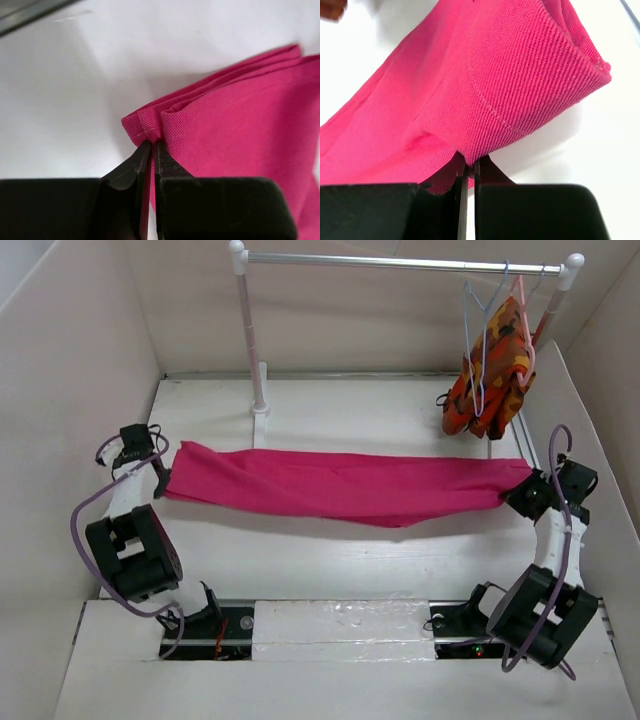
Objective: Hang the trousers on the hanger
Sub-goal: Fold the trousers at the center of the board.
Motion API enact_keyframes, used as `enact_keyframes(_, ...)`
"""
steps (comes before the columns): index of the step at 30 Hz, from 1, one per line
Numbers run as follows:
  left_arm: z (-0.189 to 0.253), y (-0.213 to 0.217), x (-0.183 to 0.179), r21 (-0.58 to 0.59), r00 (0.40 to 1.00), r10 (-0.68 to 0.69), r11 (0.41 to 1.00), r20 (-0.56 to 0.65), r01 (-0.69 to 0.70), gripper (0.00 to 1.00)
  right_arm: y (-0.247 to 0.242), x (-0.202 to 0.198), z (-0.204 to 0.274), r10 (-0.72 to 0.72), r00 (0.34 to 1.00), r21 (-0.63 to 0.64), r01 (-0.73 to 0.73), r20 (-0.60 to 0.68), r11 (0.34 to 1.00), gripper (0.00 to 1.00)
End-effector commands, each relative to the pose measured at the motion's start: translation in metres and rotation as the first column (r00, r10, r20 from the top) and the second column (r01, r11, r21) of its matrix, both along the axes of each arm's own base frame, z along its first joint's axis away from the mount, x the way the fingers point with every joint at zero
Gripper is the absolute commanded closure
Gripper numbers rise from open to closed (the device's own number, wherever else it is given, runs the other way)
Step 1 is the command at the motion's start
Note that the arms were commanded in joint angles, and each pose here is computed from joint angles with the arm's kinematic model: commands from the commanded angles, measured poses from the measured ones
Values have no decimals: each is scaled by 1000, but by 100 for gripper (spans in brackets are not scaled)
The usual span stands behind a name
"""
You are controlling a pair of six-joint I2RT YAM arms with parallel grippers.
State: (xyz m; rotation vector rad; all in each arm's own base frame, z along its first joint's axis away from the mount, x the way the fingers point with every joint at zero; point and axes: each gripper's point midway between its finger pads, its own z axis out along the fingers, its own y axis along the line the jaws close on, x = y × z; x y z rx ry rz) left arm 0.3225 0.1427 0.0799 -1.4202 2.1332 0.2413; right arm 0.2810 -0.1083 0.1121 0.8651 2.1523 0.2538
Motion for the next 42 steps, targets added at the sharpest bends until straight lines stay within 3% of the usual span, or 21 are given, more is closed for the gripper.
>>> enact_keyframes(1,19,30,-37,122,988,151,981,-16,-148,100,-22,-22,17,-59,998,-136,53,-38,989,100)
enact_keyframes(4,7,15,-52,61,987,157,986,-37,-155,100,-14,-42,1,-67,992,-120,55,-103,991,100)
enact_keyframes(5,7,14,-56,60,986,163,985,-40,-161,100,-13,-46,-4,-70,991,-120,56,-116,991,95)
enact_keyframes(6,8,13,-59,61,986,163,985,-46,-160,100,-12,-52,-10,-74,989,-117,59,-130,991,73)
enact_keyframes(9,7,4,-62,26,988,142,990,-53,-141,57,-3,-44,-7,-17,995,-98,7,-103,995,34)
enact_keyframes(12,27,-7,-53,16,994,105,994,10,-105,48,-11,-47,-5,-35,993,-96,24,-117,995,28)
enact_keyframes(15,64,-56,-14,43,987,-103,994,124,98,50,-26,-47,4,-82,988,-113,68,-128,991,24)
enact_keyframes(17,79,-101,8,6,939,-256,965,230,262,52,-35,-50,-4,-131,984,-91,121,-121,989,23)
enact_keyframes(19,77,-161,11,-58,868,-394,901,301,429,58,-39,-57,-18,-150,978,-53,143,-143,988,23)
enact_keyframes(22,65,-222,-2,-113,785,-496,815,371,568,67,-47,-66,-38,-189,969,-38,185,-160,982,22)
enact_keyframes(26,37,-263,-20,-186,739,-560,735,374,651,76,-55,-61,-59,-214,965,-5,216,-155,976,19)
enact_keyframes(29,4,-254,-29,-205,775,-558,755,297,623,77,-54,-49,-77,-154,976,47,163,-157,986,19)
enact_keyframes(32,-26,-225,-27,-175,834,-515,818,197,547,76,-52,-44,-91,-122,978,92,139,-170,986,24)
enact_keyframes(35,-59,-178,-33,-208,917,-394,894,57,397,74,-52,-45,-96,-118,981,98,134,-157,986,45)
enact_keyframes(36,-65,-155,-33,-210,939,-341,916,35,341,73,-53,-45,-92,-118,984,100,132,-132,986,69)
enact_keyframes(38,-74,-143,-34,-237,948,-319,919,23,315,72,-49,-49,-90,-113,984,100,127,-139,987,94)
enact_keyframes(39,-74,-138,-34,-247,948,-316,917,28,313,72,-48,-47,-79,-105,989,82,114,-104,990,100)
enact_keyframes(42,-56,-142,-26,-255,933,-345,898,100,359,72,-37,-49,-56,-72,996,60,75,-52,995,100)
